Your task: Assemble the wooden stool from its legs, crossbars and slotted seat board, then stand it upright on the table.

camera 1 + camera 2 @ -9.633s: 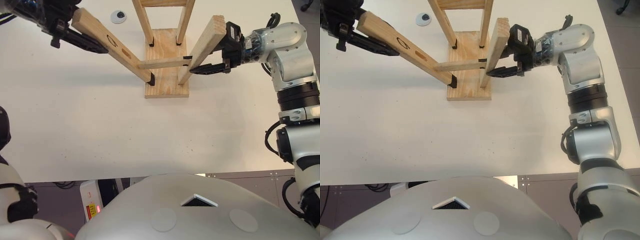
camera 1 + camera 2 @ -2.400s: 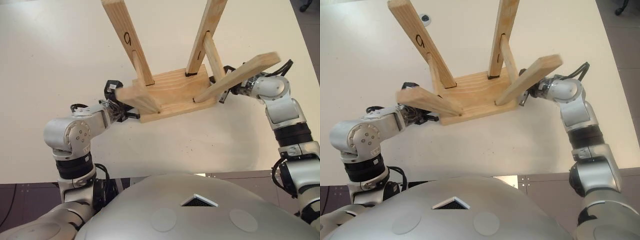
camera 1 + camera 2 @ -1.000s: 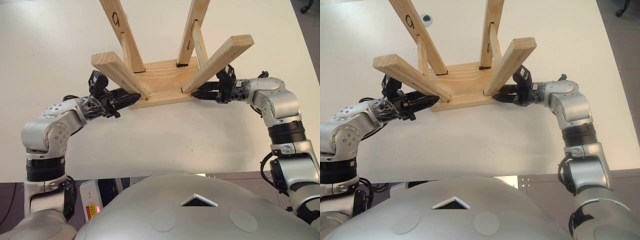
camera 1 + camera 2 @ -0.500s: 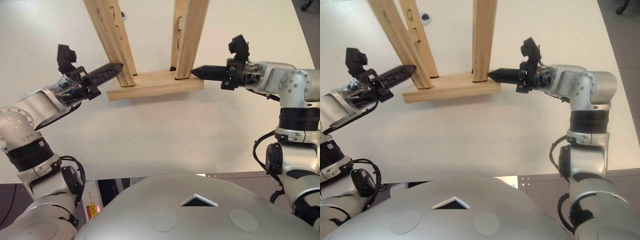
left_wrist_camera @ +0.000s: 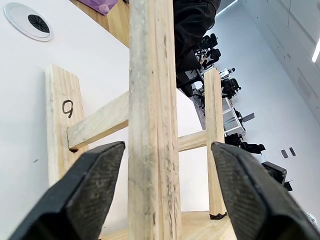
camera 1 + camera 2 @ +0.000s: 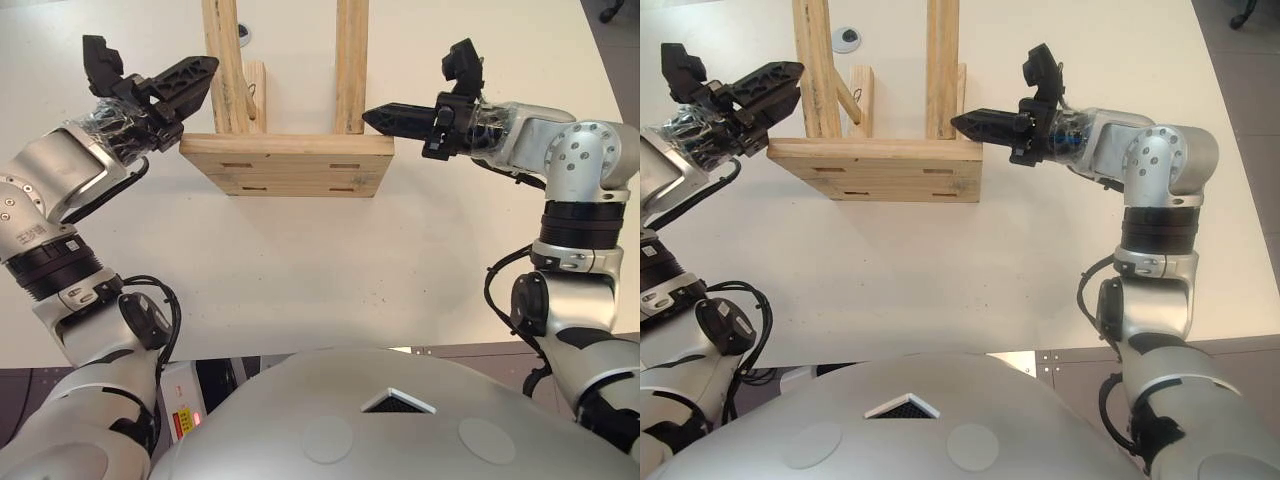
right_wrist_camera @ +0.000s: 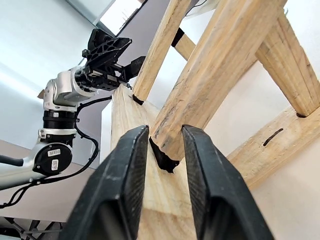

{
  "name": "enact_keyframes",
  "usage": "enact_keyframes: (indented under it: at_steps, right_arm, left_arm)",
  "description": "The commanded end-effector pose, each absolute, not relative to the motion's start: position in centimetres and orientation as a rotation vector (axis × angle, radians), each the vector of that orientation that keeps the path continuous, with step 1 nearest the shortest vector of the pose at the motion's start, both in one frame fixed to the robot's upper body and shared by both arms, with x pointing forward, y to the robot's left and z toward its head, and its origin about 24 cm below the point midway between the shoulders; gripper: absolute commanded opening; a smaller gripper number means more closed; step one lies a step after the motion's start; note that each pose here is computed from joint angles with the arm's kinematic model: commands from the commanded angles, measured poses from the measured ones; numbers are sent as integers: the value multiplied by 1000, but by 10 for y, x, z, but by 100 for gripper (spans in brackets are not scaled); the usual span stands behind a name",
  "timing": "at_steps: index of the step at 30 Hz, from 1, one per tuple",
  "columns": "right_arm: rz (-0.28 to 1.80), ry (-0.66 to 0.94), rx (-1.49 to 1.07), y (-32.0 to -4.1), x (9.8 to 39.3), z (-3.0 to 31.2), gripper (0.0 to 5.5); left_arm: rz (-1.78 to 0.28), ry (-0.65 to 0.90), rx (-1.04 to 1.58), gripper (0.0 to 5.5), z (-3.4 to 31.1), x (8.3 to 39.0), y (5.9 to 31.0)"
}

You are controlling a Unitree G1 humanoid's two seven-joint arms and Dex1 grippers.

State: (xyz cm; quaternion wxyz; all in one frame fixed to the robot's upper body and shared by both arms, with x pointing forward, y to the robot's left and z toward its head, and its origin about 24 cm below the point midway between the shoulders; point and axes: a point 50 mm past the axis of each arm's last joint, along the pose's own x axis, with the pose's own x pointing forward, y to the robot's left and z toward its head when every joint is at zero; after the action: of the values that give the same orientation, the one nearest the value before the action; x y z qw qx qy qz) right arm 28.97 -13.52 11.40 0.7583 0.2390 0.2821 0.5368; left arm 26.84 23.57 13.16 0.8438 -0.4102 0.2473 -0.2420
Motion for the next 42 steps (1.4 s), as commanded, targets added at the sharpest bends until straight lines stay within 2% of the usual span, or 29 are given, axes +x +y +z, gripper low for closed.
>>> enact_keyframes:
  at_steps: [1, 3, 5, 7, 9, 10, 13, 15, 16, 18, 24, 29, 35, 36, 39, 42]
  right_arm:
    - [1152, 681, 479, -132, 287, 99, 178]
    - [1106, 635, 494, -144, 292, 100, 221]
    - [1051, 575, 539, -160, 297, 100, 221]
    - [1026, 535, 587, -171, 298, 100, 221]
    - [1015, 516, 597, -177, 298, 99, 221]
    - [1024, 507, 548, -180, 295, 97, 221]
    - [1091, 531, 421, -186, 277, 90, 221]
    - [1111, 571, 367, -190, 268, 82, 221]
    - [1127, 590, 333, -191, 264, 80, 241]
    - [1150, 619, 201, -189, 259, 72, 279]
    - [1263, 606, 196, -170, 249, 68, 279]
    - [1248, 572, 246, -154, 261, 64, 279]
    - [1252, 575, 267, -136, 269, 54, 279]
    - [1240, 579, 265, -135, 271, 53, 260]
    - [1190, 609, 250, -139, 276, 48, 237]
    - [1177, 681, 249, -147, 276, 45, 231]
  left_arm:
    - [-496, 470, -877, 359, 135, 271, 241]
    - [-455, 337, -908, 359, 144, 271, 258]
    - [-421, 200, -937, 359, 153, 268, 278]
    - [-388, 141, -908, 359, 151, 263, 293]
    - [-351, 155, -770, 359, 138, 252, 304]
    - [-350, 196, -609, 359, 126, 243, 308]
    - [-483, 351, -204, 359, 101, 211, 315]
    - [-539, 379, -119, 359, 103, 206, 324]
    - [-570, 380, -94, 359, 106, 205, 326]
    - [-671, 422, -39, 359, 106, 204, 323]
    - [-828, 451, -8, 359, 85, 222, 296]
    - [-850, 386, -41, 359, 87, 244, 289]
    - [-1020, 427, -131, 359, 77, 245, 266]
    - [-1040, 422, -140, 359, 76, 246, 261]
    - [-1073, 448, -172, 321, 72, 245, 255]
    - [-1076, 520, -229, 293, 68, 236, 259]
